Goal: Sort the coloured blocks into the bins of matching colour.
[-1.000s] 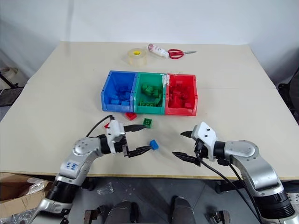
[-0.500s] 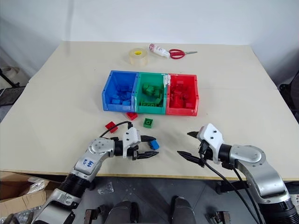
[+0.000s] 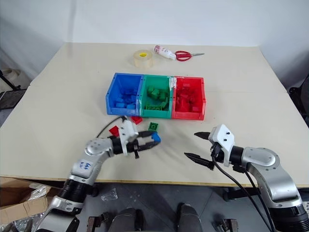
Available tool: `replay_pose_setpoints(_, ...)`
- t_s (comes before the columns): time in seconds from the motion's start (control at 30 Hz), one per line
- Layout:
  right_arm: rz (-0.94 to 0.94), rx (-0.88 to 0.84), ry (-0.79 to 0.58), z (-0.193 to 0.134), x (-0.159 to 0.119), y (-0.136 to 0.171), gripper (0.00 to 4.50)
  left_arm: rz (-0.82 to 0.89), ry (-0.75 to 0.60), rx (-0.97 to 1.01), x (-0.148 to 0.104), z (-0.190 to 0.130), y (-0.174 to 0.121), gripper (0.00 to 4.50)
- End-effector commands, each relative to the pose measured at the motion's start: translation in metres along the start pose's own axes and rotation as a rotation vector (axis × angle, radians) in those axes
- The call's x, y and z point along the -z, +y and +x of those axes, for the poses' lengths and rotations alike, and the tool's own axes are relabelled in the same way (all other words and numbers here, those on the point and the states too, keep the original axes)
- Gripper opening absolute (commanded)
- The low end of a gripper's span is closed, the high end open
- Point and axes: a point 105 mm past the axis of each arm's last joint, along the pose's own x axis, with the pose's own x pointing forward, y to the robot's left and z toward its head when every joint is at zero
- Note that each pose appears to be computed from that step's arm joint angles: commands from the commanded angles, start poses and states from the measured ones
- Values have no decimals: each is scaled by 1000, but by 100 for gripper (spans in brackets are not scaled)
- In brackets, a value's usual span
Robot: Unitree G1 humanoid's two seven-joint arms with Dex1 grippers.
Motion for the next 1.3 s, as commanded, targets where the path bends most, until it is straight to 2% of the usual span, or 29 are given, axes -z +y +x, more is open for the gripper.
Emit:
replay_pose_setpoints(0.03,-28,-8,-47,3,-11,-2,450,54,-49,-177,-34,-16,36,156)
replay_pose_setpoints(0.23,-40,-17,-64,10,-17,-6,450,89,0,-494,-43,-35,108,156)
replay_pose_setpoints(0.37,-45,-20,-72,14,-19,-6,450,92,22,-507,-34,-29,123,156)
replay_pose_setpoints(0.43,-47,-19,-75,15,-19,-6,450,80,25,-501,-29,-26,126,227)
replay_pose_setpoints(0.67,-48,-15,-81,15,-21,-5,450,79,19,-459,-25,-26,128,436)
replay_pose_setpoints(0.7,-48,-16,-81,15,-21,-5,450,82,17,-457,-26,-27,128,447)
replay_pose_setpoints(0.97,-53,-48,-83,17,-21,-4,450,101,16,-268,-23,-54,95,447)
replay_pose_setpoints(1.17,-62,-87,-90,19,-22,-4,450,20,83,-79,-5,-97,40,447)
replay_pose_setpoints(1.3,-73,-116,-90,21,-21,-6,450,-22,148,-43,11,-130,21,447)
